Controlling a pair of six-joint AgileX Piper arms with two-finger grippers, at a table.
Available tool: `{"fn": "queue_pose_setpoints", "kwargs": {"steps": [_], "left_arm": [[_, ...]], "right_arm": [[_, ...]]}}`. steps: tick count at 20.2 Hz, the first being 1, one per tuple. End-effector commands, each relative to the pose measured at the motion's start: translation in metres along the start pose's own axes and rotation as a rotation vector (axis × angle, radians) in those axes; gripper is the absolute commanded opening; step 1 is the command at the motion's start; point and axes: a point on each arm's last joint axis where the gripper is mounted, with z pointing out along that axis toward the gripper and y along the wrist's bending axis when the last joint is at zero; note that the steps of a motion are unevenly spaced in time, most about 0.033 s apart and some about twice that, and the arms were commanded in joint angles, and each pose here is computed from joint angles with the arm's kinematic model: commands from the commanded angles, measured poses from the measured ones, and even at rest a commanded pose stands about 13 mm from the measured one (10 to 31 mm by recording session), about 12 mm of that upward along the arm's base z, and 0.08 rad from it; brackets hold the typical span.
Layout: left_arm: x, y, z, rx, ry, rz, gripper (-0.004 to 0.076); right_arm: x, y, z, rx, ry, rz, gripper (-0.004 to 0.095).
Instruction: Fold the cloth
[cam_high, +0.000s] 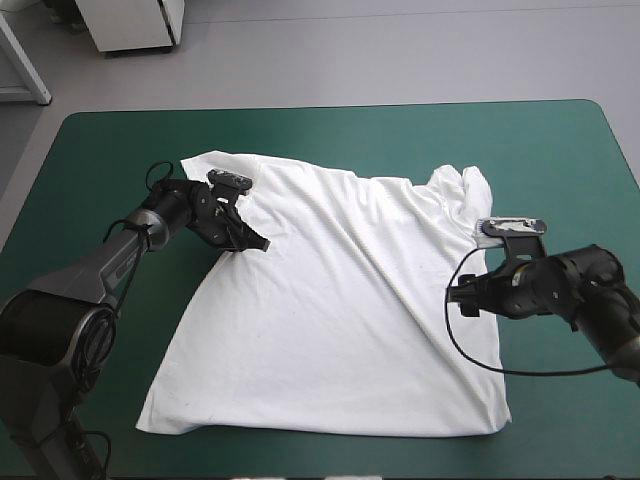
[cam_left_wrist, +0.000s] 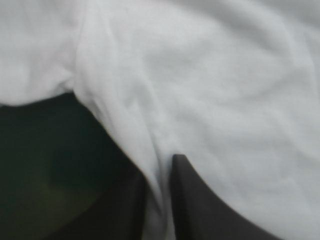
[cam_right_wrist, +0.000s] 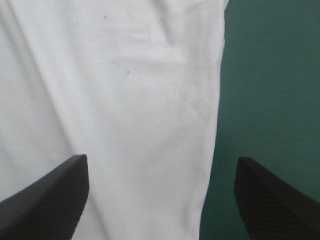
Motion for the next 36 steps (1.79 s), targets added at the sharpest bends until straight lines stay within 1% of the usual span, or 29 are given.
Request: {"fn": "queue_pose_setpoints", "kwargs": {"steps": [1, 3, 4, 6, 8, 9, 11, 12, 13, 14, 15, 16, 18, 19, 20, 21, 22, 23, 24, 25, 26, 28, 29, 30, 31, 32, 33, 34, 36], "left_arm": [[0.003, -0.001, -0.001, -0.004, 0.038, 0.012, -0.0003], [0.004, -0.001, -0.001, -0.001, 0.05, 0.029, -0.0003], [0.005, -0.001, -0.001, 0.001, 0.059, 0.027, -0.0003], [0.006, -0.001, -0.001, 0.003, 0.07, 0.027, -0.0003], [0.006, -0.001, -0.001, 0.007, 0.071, 0.024, -0.0003], [0.006, -0.002, -0.001, 0.008, 0.069, 0.022, -0.0003], [0.005, -0.001, -0.001, 0.006, 0.061, 0.011, -0.0003], [0.005, -0.001, -0.001, 0.005, 0.058, 0.011, -0.0003], [0.005, -0.001, -0.001, 0.005, 0.057, 0.011, -0.0003], [0.004, -0.001, -0.002, 0.0, 0.051, 0.006, -0.0003], [0.003, -0.001, -0.003, -0.002, 0.044, 0.0, -0.0003], [0.001, 0.0, -0.008, -0.01, 0.027, -0.004, -0.0003], [-0.004, 0.001, -0.023, -0.041, -0.014, -0.014, -0.0003], [-0.011, 0.003, -0.044, -0.077, -0.07, -0.019, -0.0004], [-0.014, 0.004, -0.054, -0.092, -0.092, -0.02, -0.0004], [-0.022, 0.003, -0.084, -0.106, -0.159, -0.018, -0.0004], [-0.026, 0.003, -0.099, -0.111, -0.194, -0.017, -0.0004], [-0.032, 0.001, -0.136, -0.131, -0.271, -0.008, -0.0005], [-0.033, 0.001, -0.152, -0.142, -0.304, -0.003, -0.0005], [-0.035, -0.002, -0.192, -0.163, -0.393, 0.004, -0.0005], [-0.034, -0.003, -0.21, -0.173, -0.433, 0.007, -0.0005], [-0.026, -0.009, -0.285, -0.219, -0.617, 0.017, -0.0009], [-0.024, -0.01, -0.298, -0.23, -0.648, 0.019, -0.0009], [-0.016, -0.012, -0.326, -0.257, -0.722, 0.021, -0.0009], [-0.013, -0.014, -0.337, -0.261, -0.752, 0.02, -0.0009], [-0.004, -0.016, -0.357, -0.279, -0.808, 0.021, -0.0009], [-0.001, -0.016, -0.364, -0.298, -0.824, 0.024, -0.0009], [0.005, -0.013, -0.376, -0.349, -0.857, 0.005, -0.0009], [0.011, -0.01, -0.383, -0.396, -0.87, -0.027, -0.0009]], "right_arm": [[-0.027, 0.003, 0.01, 0.005, -0.09, -0.017, 0.074], [-0.042, 0.002, 0.035, 0.04, -0.051, -0.028, 0.074], [-0.05, -0.003, 0.054, 0.053, -0.002, 0.006, 0.074], [-0.061, -0.014, 0.077, 0.071, 0.045, 0.048, 0.0739], [-0.067, -0.017, 0.097, 0.06, 0.089, 0.039, 0.073], [-0.069, -0.016, 0.103, 0.05, 0.103, 0.034, 0.0716], [-0.07, -0.013, 0.121, 0.018, 0.146, 0.041, 0.062], [-0.07, -0.012, 0.127, 0.01, 0.153, 0.054, 0.0545], [-0.07, -0.011, 0.13, 0.004, 0.153, 0.061, 0.044], [-0.072, -0.011, 0.131, 0.003, 0.136, 0.061, 0.0309], [-0.073, -0.011, 0.131, 0.002, 0.124, 0.051, 0.0158], [-0.076, -0.011, 0.127, 0.004, 0.1, 0.03, -0.0015], [-0.084, -0.01, 0.112, 0.003, 0.065, 0.019, -0.0015], [-0.092, -0.009, 0.096, 0.003, 0.027, 0.009, -0.0019], [-0.095, -0.008, 0.088, 0.002, 0.01, 0.006, -0.0019], [-0.104, -0.006, 0.063, -0.001, -0.048, 0.0, -0.0019], [-0.108, -0.006, 0.052, -0.001, -0.075, -0.003, -0.0019], [-0.115, -0.003, 0.023, -0.011, -0.145, -0.003, -0.0019], [-0.119, -0.002, 0.007, -0.016, -0.184, -0.005, -0.0019], [-0.124, 0.0, -0.024, -0.025, -0.253, -0.009, -0.0019], [-0.125, 0.001, -0.036, -0.028, -0.281, -0.011, -0.0019], [-0.133, 0.005, -0.1, -0.045, -0.456, -0.03, -0.0019], [-0.135, 0.005, -0.113, -0.049, -0.497, -0.036, -0.0019], [-0.14, 0.007, -0.143, -0.053, -0.592, -0.06, -0.0019], [-0.142, 0.008, -0.157, -0.053, -0.638, -0.07, -0.0019], [-0.146, 0.01, -0.184, -0.052, -0.728, -0.094, -0.0019], [-0.147, 0.01, -0.194, -0.054, -0.759, -0.098, -0.0019], [-0.149, 0.011, -0.213, -0.059, -0.823, -0.1, -0.0019], [-0.147, 0.012, -0.228, -0.062, -0.859, -0.102, -0.0019]]}}
